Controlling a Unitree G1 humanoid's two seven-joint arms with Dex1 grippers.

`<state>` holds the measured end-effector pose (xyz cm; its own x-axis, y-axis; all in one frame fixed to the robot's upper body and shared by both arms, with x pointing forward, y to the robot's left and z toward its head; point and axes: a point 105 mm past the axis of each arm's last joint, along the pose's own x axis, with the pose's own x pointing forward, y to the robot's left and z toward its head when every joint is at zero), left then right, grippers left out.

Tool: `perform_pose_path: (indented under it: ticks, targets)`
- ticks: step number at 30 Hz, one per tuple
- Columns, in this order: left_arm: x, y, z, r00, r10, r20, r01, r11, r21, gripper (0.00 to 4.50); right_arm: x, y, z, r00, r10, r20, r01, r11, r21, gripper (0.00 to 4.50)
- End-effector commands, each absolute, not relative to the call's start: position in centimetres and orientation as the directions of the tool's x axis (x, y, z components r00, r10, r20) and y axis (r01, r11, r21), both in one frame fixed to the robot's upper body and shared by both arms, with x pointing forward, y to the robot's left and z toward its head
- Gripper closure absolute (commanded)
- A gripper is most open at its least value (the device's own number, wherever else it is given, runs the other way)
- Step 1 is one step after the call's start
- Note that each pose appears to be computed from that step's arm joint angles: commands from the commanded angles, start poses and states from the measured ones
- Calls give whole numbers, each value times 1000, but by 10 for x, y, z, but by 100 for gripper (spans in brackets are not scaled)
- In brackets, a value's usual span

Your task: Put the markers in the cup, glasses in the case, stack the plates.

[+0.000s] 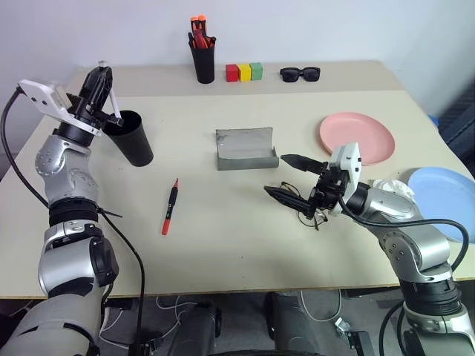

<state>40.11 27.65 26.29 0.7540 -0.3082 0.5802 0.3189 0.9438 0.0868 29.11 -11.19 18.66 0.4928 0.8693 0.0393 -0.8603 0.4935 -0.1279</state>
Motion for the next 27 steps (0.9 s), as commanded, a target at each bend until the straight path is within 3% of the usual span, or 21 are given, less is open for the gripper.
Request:
perform_pose_path:
  ticks: [1, 10, 14, 19, 22, 25, 27]
  targets:
    - [398, 280, 281, 723, -305, 620, 287, 949, 132, 444, 289, -114, 197, 492, 869, 56, -853, 494, -169, 0]
    - [408, 280, 262, 764, -291, 575, 310, 948, 68, 444, 286, -113, 201, 490, 869, 66, -852, 494, -173, 0]
    - [408, 280, 261, 769, -287, 571, 300, 951, 73, 265, 286, -114, 202, 490, 870, 61, -853, 493, -175, 0]
    - [404, 274, 279, 735, -328, 594, 339, 936, 97, 5, 286, -115, 201, 490, 869, 64, -852, 494, -173, 0]
    - [398, 272, 291, 729, -330, 600, 356, 931, 79, 2, 286, -114, 202, 487, 871, 66, -854, 491, -175, 0]
    - [388, 255, 281, 783, -408, 470, 405, 907, 113, 2, 289, -114, 202, 485, 872, 67, -855, 489, -175, 0]
    - [380, 245, 273, 837, -403, 370, 445, 895, -31, 2, 289, -114, 202, 482, 873, 68, -857, 486, -171, 0]
